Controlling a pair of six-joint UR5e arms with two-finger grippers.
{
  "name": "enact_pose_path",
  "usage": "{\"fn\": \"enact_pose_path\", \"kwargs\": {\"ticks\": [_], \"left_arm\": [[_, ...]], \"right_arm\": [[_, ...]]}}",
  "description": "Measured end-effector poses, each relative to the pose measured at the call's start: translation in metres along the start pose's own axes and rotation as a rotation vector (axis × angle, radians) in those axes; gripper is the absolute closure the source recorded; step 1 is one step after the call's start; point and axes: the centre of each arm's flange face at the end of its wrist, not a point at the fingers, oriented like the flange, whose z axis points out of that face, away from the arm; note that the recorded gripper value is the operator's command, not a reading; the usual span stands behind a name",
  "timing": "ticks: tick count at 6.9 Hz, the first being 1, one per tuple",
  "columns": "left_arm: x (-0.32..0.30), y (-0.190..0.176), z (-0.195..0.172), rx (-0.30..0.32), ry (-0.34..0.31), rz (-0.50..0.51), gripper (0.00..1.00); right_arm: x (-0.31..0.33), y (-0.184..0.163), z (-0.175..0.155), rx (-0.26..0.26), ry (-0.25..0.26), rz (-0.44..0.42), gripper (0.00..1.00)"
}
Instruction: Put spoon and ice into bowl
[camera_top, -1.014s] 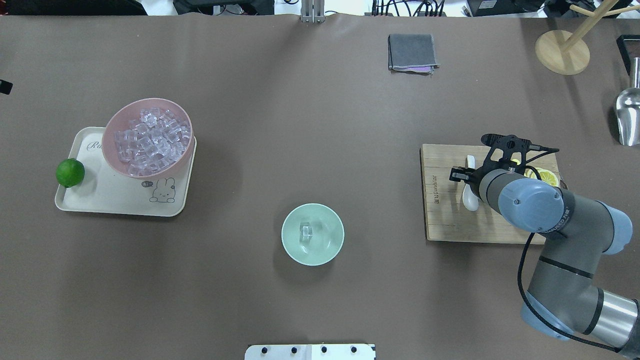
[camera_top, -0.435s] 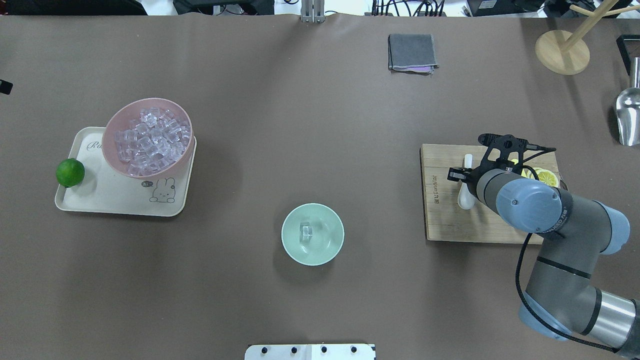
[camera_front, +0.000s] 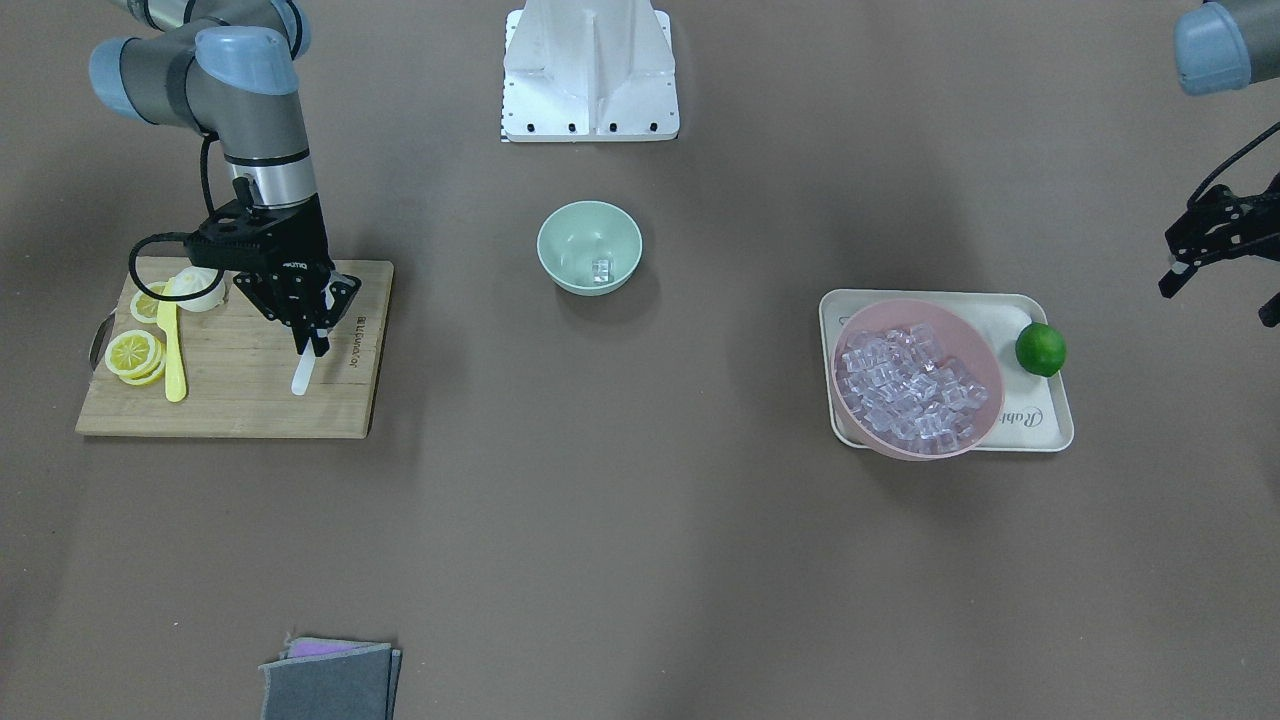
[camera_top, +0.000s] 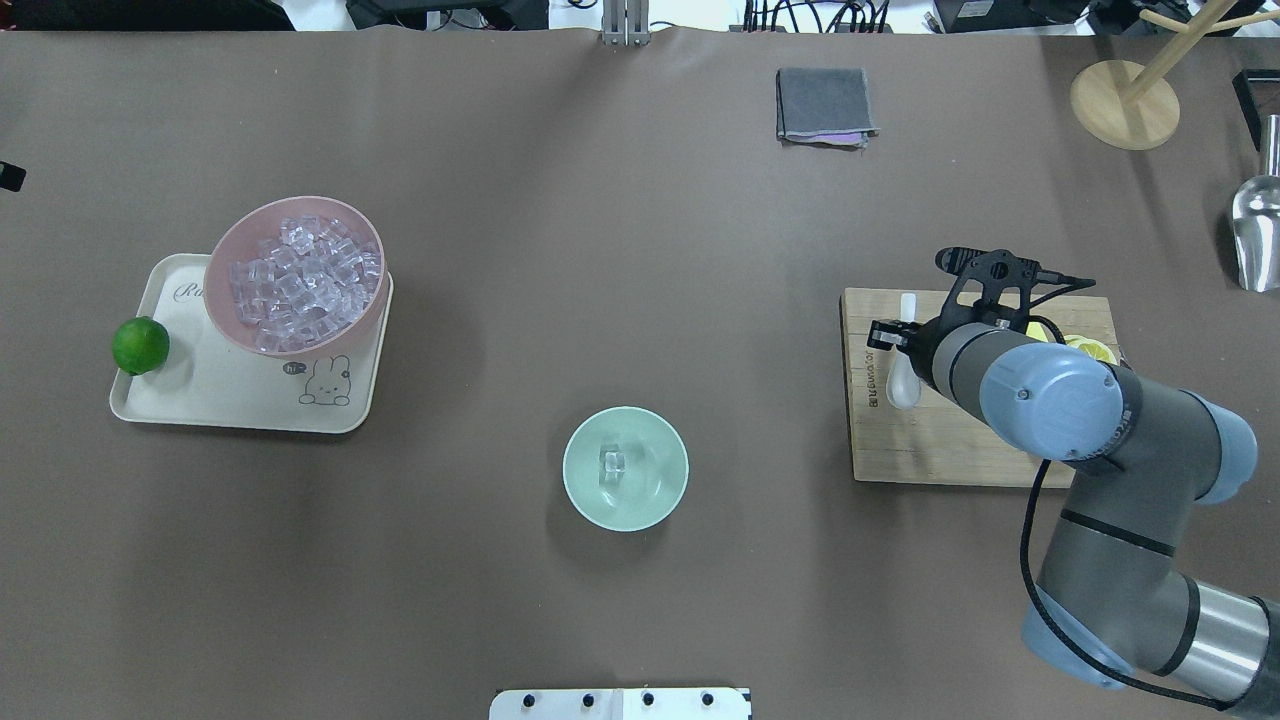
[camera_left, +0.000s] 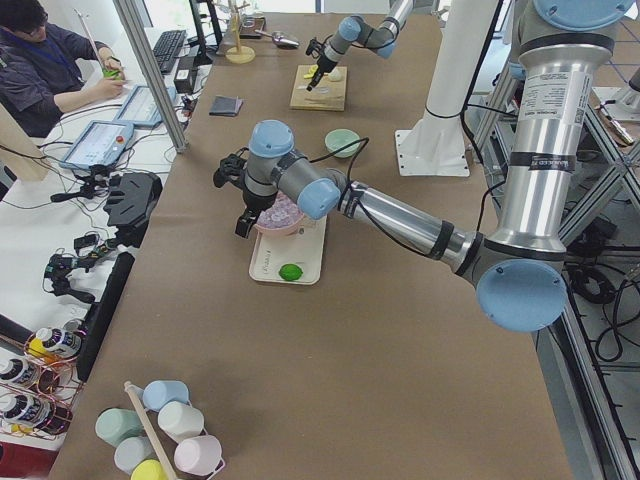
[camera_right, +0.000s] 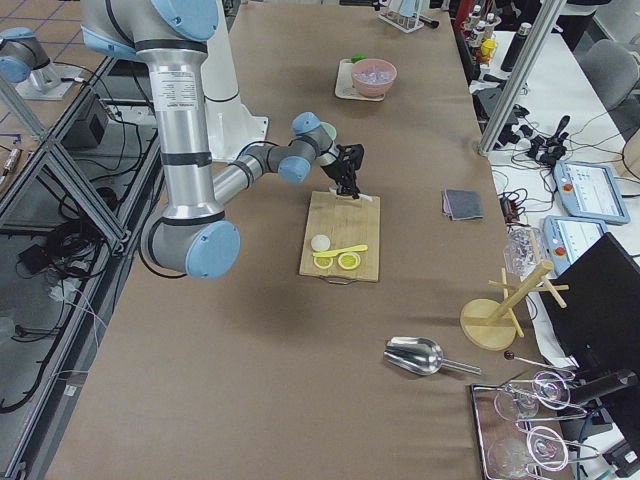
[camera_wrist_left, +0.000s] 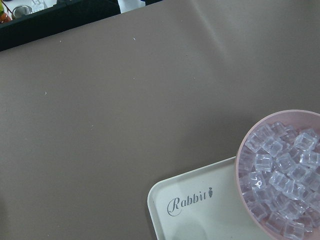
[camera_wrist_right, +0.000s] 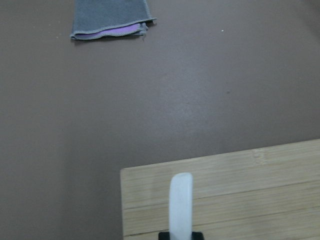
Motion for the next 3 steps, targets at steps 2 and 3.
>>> {"fn": "enact_pose_path", "kwargs": {"ticks": [2,3], "left_arm": [[-0.028,0.003,0.007,-0.025,-0.024,0.003,0.01],[-0.052,0.005,0.009,-0.045,-0.046,-0.003,0.01]], "right_arm": [[-0.058,-0.009,-0.021,-0.005,0.029,0.117,1.0],[-0.091,-0.006,-0.035,-0.014,0.039,0.181,1.0]]}}
